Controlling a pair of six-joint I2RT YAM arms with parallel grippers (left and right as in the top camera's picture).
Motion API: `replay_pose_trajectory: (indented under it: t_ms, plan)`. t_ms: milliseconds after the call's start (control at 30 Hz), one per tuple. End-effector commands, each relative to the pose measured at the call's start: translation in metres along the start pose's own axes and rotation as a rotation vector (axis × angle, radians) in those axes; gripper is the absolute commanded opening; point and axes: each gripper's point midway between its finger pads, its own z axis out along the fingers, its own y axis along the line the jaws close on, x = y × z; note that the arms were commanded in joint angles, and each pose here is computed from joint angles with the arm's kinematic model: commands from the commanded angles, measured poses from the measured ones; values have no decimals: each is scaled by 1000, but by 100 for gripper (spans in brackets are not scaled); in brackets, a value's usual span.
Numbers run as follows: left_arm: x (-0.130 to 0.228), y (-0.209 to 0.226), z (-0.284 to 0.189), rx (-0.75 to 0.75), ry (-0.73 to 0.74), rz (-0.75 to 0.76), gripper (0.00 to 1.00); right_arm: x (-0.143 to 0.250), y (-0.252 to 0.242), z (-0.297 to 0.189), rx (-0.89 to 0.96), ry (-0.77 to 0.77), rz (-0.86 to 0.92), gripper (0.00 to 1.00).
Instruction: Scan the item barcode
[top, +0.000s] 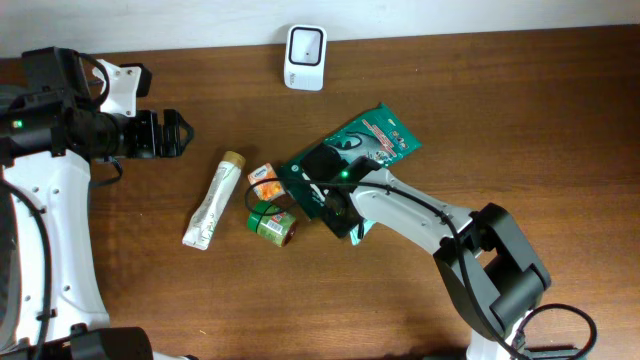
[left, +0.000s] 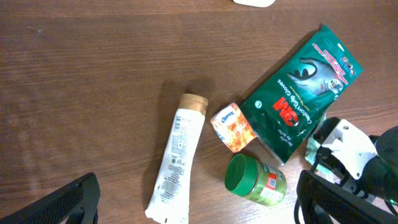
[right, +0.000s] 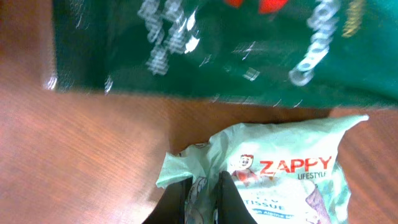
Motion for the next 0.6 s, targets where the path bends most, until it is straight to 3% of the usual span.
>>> replay_pose_trajectory:
  t_ms: [0, 133, 267, 333, 400, 433, 500, 533, 567]
  plan:
    - [-6, -3, -10, 2, -33, 24, 99, 9, 36, -7, -225, 71, 23, 4]
    - [-6, -3, -10, 1, -33, 25, 99, -16, 46, -88, -462, -63, 80, 4]
    - [-6, -3, -10, 2, -33, 24, 99, -14, 34, -162, -760, -192, 167, 4]
    - [-6, -3, -10, 2, -33, 25, 99, -8, 23, -168, -835, -203, 192, 4]
    - [-6, -3, -10, 2, -33, 24, 99, 2, 3, -146, -775, -157, 252, 4]
    - [-6, -3, -10, 2, -33, 24, 99, 7, -3, -135, -736, -135, 266, 11]
    - [-6, -3, -10, 1, -33, 24, 99, 12, -10, -116, -683, -100, 288, 56]
    - [-6, -3, -10, 1, -33, 24, 99, 14, -14, -108, -665, -83, 322, 67]
    - [-6, -3, -10, 1, -33, 24, 99, 15, -18, -99, -664, -70, 347, 70]
